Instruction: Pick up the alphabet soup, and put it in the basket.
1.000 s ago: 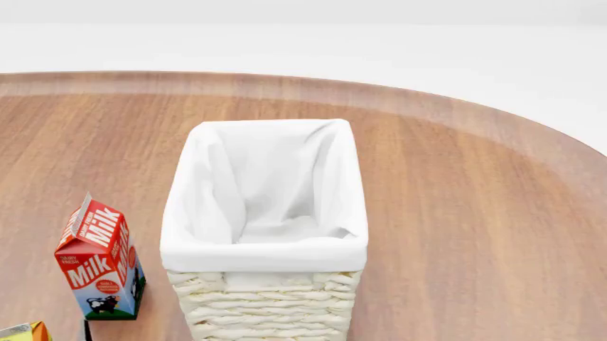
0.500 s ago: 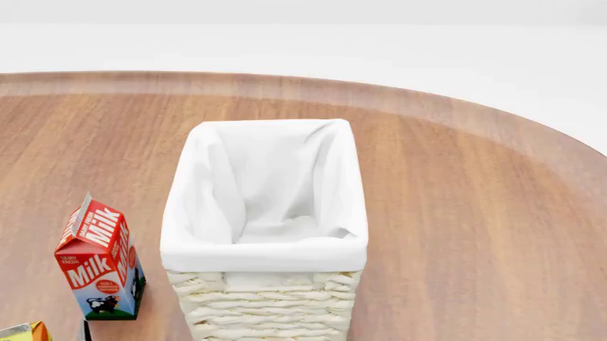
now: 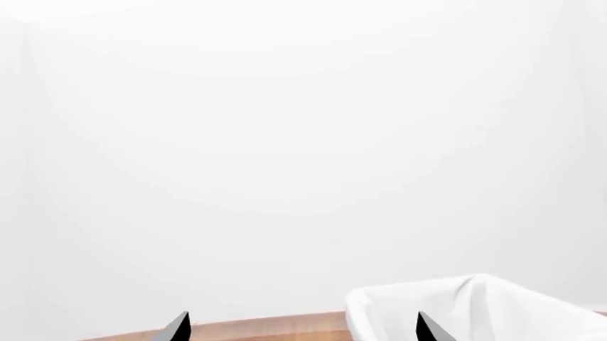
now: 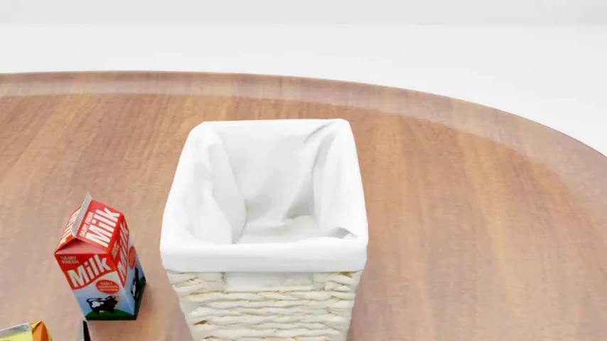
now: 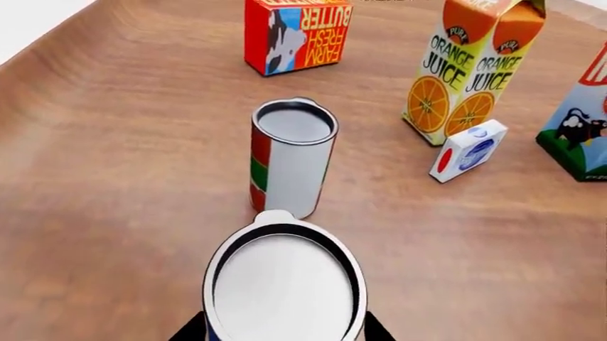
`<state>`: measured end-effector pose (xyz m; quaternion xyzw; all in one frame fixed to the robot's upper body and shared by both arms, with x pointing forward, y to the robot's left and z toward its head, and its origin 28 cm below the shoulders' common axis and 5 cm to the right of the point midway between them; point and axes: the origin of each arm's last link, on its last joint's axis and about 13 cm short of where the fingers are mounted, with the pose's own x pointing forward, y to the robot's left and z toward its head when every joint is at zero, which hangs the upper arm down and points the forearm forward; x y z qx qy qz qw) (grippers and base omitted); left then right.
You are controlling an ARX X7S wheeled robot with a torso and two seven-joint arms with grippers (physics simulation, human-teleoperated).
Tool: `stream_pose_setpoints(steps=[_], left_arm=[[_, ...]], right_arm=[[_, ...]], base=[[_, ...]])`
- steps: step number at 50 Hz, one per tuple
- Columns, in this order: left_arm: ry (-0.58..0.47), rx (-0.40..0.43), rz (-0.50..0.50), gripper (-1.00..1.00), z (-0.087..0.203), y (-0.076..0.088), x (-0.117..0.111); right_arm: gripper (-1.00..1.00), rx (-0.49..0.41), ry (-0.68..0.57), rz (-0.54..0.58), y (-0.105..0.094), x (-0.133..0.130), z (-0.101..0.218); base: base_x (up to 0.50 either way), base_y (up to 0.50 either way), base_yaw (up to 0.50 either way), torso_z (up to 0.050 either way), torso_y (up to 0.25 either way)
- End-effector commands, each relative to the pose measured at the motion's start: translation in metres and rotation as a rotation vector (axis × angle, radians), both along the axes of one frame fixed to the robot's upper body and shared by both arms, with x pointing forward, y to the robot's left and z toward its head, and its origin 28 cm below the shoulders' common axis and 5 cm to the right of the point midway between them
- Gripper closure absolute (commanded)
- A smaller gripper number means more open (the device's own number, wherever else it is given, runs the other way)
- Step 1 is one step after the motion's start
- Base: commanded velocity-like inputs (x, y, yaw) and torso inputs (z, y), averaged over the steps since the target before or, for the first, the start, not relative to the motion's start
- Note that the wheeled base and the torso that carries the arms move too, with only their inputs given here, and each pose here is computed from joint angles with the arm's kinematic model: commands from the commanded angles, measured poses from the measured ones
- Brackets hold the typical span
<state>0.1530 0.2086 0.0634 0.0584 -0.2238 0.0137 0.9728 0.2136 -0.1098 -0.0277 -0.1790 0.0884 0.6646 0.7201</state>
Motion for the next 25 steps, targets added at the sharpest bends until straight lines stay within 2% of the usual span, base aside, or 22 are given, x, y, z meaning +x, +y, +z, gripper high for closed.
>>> stream_pose_setpoints(steps=[1,5,11,17,25], left_arm=[[0.003,0.004,-0.001,-1.00,-0.001,-0.001,0.000],[0.000,0.001,0.001,-1.00,0.000,0.000,0.000],[0.001,0.002,0.001,-1.00,0.000,0.000,0.000],[0.003,0.000,0.000,-1.00,0.000,0.000,0.000],[0.002,-0.001,0.002,-1.00,0.001,0.000,0.001]], right_arm=[[1.00,0.021,-0.002,0.003,0.002,-0.002,-0.001],[1.00,0.045,-0.019,-0.012,0.003,-0.003,0.003],[1.00,0.128,-0.094,-0.056,0.005,-0.009,0.025],[1.00,0.170,-0.137,-0.038,0.006,-0.022,0.040],[1.00,0.203,-0.147,-0.030,0.003,-0.025,0.049]], base=[[0.00,0.00,0.00,0.000,0.000],[0.00,0.00,0.00,0.000,0.000],[0.00,0.00,0.00,0.000,0.000],[0.00,0.00,0.00,0.000,0.002],[0.00,0.00,0.00,0.000,0.000]])
